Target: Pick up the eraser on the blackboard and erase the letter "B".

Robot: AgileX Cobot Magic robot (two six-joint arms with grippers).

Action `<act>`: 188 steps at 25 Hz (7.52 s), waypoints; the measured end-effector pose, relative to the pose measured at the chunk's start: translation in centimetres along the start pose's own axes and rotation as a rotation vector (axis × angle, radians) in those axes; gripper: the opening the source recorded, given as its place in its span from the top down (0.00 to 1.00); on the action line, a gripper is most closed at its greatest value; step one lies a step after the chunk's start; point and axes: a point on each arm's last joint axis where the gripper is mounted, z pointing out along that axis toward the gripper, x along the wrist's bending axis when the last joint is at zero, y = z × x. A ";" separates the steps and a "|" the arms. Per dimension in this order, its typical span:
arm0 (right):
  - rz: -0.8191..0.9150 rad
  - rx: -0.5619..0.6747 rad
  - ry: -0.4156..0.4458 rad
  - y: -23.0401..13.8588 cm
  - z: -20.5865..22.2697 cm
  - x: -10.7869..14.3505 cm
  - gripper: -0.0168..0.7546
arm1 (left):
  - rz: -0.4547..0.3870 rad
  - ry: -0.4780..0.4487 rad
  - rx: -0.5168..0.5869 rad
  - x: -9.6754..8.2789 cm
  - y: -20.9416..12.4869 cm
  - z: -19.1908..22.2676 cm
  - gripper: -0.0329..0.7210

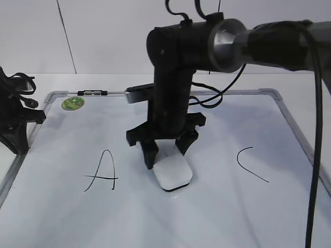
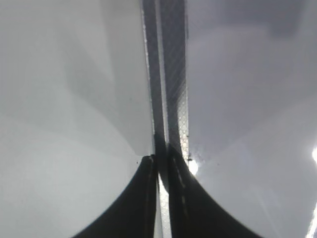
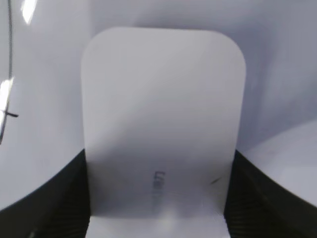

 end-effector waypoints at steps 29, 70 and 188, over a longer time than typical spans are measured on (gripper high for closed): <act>0.282 -0.173 0.001 -0.1 -6.9 -13.3 0.29 | 0.001 0.000 0.000 0.0 0.0 0.0 0.93; 0.372 -0.007 -0.027 -9.1 -4.4 -23.6 0.29 | 0.001 0.000 0.002 0.0 0.0 0.0 0.93; 0.388 -0.402 0.009 -10.2 -17.9 -21.1 0.25 | 0.064 0.042 -0.159 -0.3 -4.4 -9.9 0.65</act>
